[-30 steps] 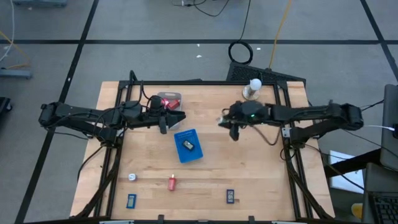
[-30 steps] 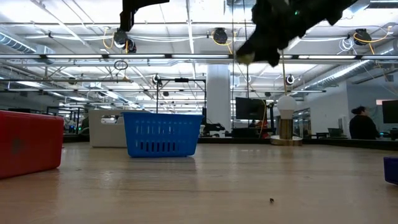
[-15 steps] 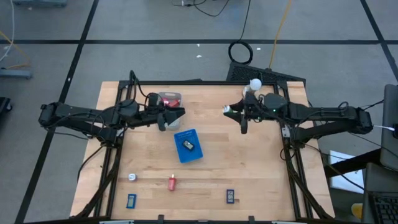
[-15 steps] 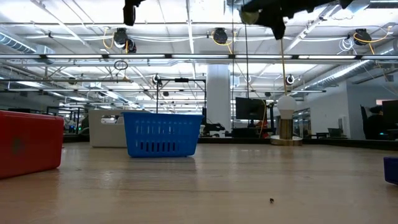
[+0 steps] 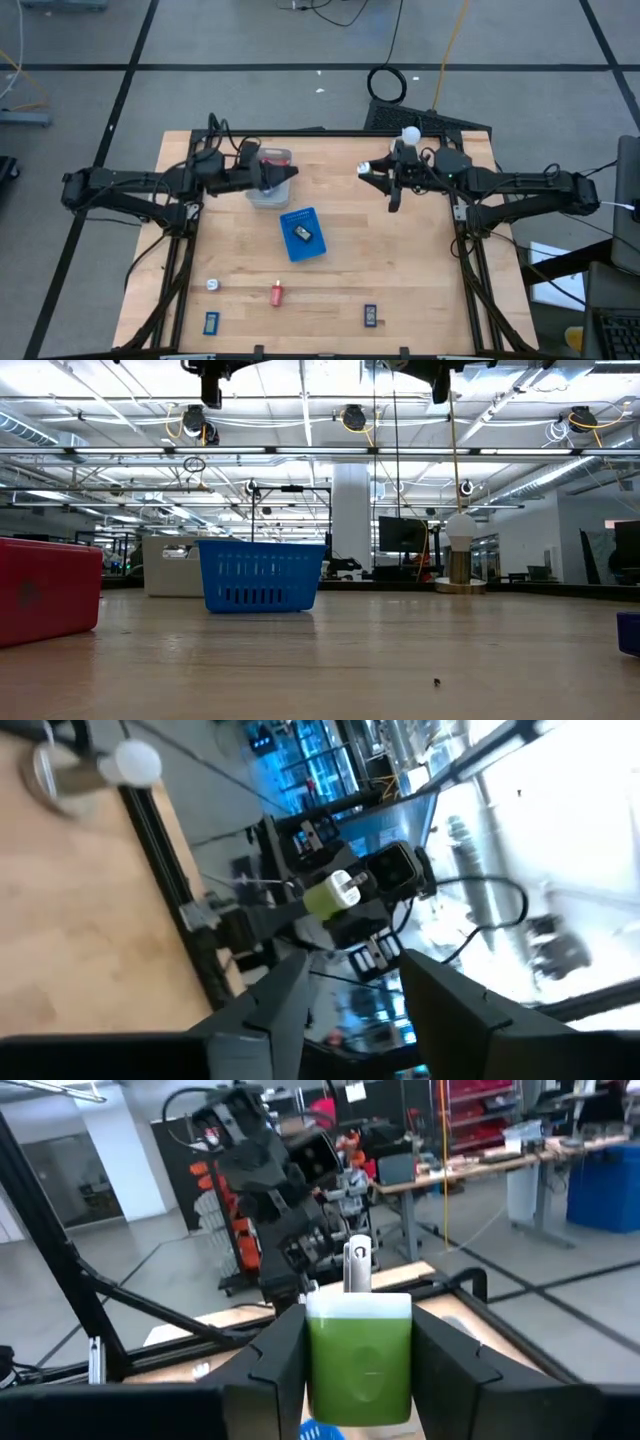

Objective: Pick & Place Office items
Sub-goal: Put the green charger adapter into the gray bin

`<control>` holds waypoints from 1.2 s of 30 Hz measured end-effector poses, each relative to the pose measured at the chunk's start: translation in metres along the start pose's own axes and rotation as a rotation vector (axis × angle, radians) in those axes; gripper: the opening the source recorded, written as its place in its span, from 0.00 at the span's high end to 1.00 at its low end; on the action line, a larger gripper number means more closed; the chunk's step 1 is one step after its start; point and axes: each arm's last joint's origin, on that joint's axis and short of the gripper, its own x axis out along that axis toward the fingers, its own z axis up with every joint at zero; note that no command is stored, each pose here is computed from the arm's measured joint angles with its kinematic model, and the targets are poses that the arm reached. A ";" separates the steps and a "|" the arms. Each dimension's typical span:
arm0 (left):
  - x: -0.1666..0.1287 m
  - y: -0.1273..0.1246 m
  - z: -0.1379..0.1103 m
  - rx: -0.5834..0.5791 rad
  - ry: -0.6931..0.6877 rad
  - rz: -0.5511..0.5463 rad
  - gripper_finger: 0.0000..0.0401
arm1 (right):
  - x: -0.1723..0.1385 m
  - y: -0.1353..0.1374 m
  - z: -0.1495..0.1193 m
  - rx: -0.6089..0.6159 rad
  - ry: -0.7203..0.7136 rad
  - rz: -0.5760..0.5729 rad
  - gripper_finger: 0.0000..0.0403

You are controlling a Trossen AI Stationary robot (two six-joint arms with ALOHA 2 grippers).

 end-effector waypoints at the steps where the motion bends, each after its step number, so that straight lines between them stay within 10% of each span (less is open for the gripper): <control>1: 0.000 0.001 0.001 -0.031 0.002 0.000 0.57 | 0.000 0.000 0.001 -0.006 -0.011 0.002 0.69; 13: 0.014 0.022 0.013 -0.346 0.086 0.056 0.03 | 0.016 0.003 0.001 -0.052 -0.098 0.074 0.69; 36: 0.072 0.050 -0.004 -0.560 0.118 -0.252 0.01 | 0.029 0.013 0.002 -0.075 -0.236 0.124 0.69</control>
